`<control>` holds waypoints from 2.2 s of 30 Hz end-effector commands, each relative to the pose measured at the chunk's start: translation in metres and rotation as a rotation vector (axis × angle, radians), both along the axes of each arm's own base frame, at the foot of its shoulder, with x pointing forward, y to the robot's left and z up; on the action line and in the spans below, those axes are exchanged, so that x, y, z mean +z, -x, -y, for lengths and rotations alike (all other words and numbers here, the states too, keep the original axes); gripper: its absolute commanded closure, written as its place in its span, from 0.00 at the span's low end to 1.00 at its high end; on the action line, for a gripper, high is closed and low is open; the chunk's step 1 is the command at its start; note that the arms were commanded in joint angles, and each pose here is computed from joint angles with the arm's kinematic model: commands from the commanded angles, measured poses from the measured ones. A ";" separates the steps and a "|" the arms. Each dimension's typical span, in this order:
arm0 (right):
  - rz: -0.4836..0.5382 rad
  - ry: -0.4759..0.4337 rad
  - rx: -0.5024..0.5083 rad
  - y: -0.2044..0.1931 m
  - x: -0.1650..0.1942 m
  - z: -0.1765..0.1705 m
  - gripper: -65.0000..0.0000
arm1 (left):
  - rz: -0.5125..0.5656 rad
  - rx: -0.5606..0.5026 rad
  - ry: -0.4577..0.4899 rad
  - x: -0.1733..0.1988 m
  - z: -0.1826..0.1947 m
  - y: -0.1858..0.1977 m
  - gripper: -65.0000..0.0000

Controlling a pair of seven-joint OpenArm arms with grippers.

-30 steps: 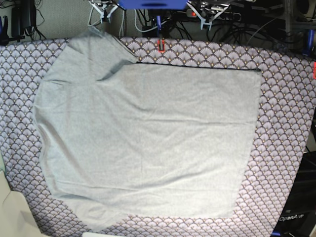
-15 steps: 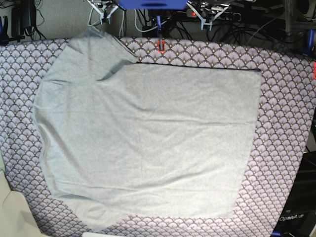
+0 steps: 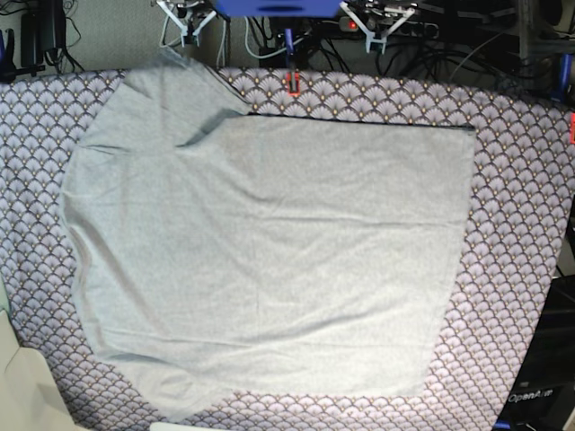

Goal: Fold the T-shirt properly

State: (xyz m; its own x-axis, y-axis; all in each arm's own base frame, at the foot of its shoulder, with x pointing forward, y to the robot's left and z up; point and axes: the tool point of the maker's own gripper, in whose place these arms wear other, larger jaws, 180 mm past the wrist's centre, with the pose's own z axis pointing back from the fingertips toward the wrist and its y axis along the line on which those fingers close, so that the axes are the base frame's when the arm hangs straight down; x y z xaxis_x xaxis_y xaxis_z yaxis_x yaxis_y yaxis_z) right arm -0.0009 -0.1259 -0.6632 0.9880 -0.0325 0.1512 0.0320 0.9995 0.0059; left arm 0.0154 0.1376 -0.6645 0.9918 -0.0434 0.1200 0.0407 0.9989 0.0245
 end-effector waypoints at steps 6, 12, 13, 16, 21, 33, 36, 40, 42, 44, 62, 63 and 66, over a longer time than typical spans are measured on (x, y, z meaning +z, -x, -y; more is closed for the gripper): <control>0.087 0.025 -0.004 0.008 0.005 0.007 1.00 | 0.011 0.005 -0.019 0.001 -0.014 -0.003 1.00; 0.175 0.030 -0.003 0.002 0.011 0.008 1.00 | 0.089 0.000 -0.018 0.003 -0.015 -0.015 1.00; 0.176 0.031 -0.002 0.009 0.012 0.008 1.00 | 0.100 0.000 -0.018 0.004 -0.015 -0.017 1.00; 0.220 0.040 0.001 0.014 0.016 0.013 1.00 | 0.106 -0.001 -0.016 0.004 -0.014 -0.006 1.00; 0.298 0.052 0.006 0.016 0.025 0.020 1.00 | 0.176 -0.008 -0.028 0.009 -0.025 0.000 1.00; 0.472 0.062 0.020 0.037 0.053 0.023 1.00 | 0.350 -0.034 -0.039 0.027 -0.039 0.015 1.00; 0.515 0.073 0.030 0.042 0.062 0.030 1.00 | 0.397 -0.024 -0.015 0.034 -0.036 0.020 1.00; 0.569 0.083 0.035 0.049 0.074 0.034 1.00 | 0.451 0.059 0.039 0.041 -0.032 0.023 1.00; 0.584 0.090 0.039 0.052 0.078 0.038 1.00 | 0.467 0.111 0.039 0.043 -0.041 0.021 1.00; 0.608 0.090 0.041 0.056 0.083 0.038 1.00 | 0.473 0.165 0.037 0.046 -0.056 0.024 1.00; 0.739 0.231 0.049 0.049 0.113 0.104 1.00 | 0.594 0.481 0.110 0.065 -0.108 0.009 1.00; 0.741 0.233 0.049 0.049 0.114 0.105 1.00 | 0.616 0.495 0.111 0.067 -0.109 0.007 1.00; 0.776 0.252 0.056 0.045 0.121 0.114 1.00 | 0.692 0.514 0.087 0.078 -0.115 0.008 1.00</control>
